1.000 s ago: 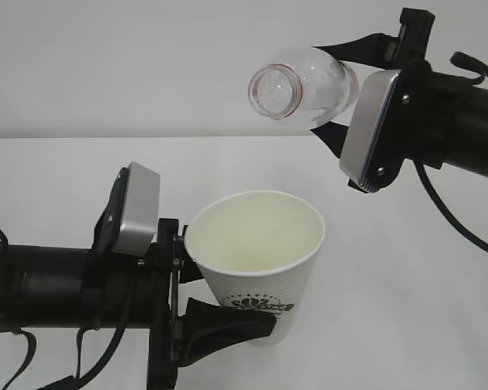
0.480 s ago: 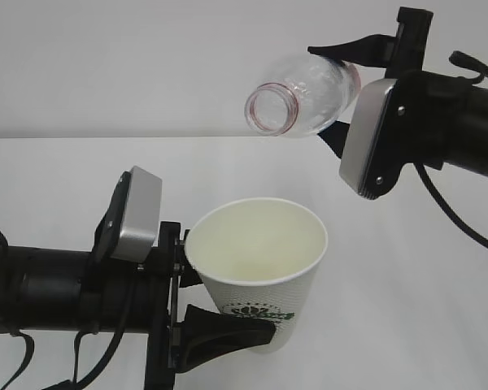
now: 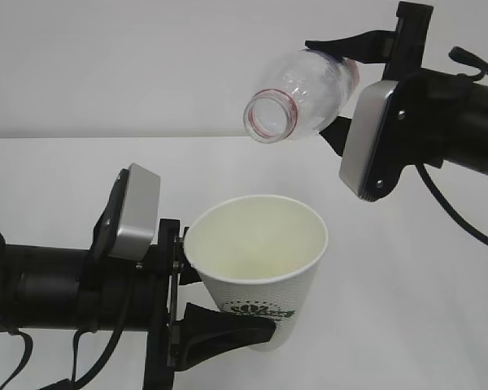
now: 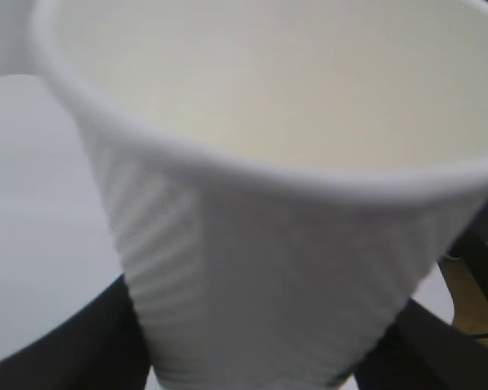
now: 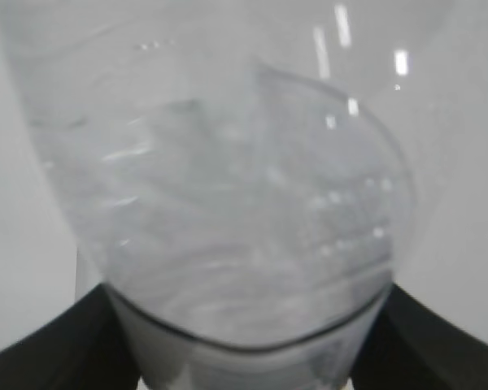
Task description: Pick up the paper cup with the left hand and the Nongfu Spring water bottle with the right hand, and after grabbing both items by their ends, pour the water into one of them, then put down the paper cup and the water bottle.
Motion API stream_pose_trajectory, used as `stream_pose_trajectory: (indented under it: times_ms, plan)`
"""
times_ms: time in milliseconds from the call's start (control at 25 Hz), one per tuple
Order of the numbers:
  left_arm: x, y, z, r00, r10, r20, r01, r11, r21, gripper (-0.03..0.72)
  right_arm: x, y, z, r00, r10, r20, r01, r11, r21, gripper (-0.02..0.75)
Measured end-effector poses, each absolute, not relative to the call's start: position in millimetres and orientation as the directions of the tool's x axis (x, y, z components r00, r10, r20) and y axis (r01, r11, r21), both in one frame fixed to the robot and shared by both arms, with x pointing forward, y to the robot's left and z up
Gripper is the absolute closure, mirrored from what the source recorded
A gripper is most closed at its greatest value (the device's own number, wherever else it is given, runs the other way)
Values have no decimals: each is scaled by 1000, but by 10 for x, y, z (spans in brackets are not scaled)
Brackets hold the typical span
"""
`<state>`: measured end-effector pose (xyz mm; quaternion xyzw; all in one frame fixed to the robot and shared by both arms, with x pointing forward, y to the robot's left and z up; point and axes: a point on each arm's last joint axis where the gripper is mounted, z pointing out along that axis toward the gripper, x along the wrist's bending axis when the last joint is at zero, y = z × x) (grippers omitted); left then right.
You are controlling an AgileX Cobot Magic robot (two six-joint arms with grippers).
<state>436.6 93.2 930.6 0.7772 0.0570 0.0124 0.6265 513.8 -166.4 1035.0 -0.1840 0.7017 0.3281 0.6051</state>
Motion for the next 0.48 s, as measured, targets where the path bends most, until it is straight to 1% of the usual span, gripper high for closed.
stream_pose_trajectory:
  times_ms: [240,480]
  plan:
    - [4366,932,9306,993,104,-52,73,-209,975,205,5137,-1663,10353,-165,104,-981,-666,721,189,244]
    - [4366,932,9306,993,104,-52,73,-209,975,205,5147,-1673,10361,-150,105,-983,-658,732,178,244]
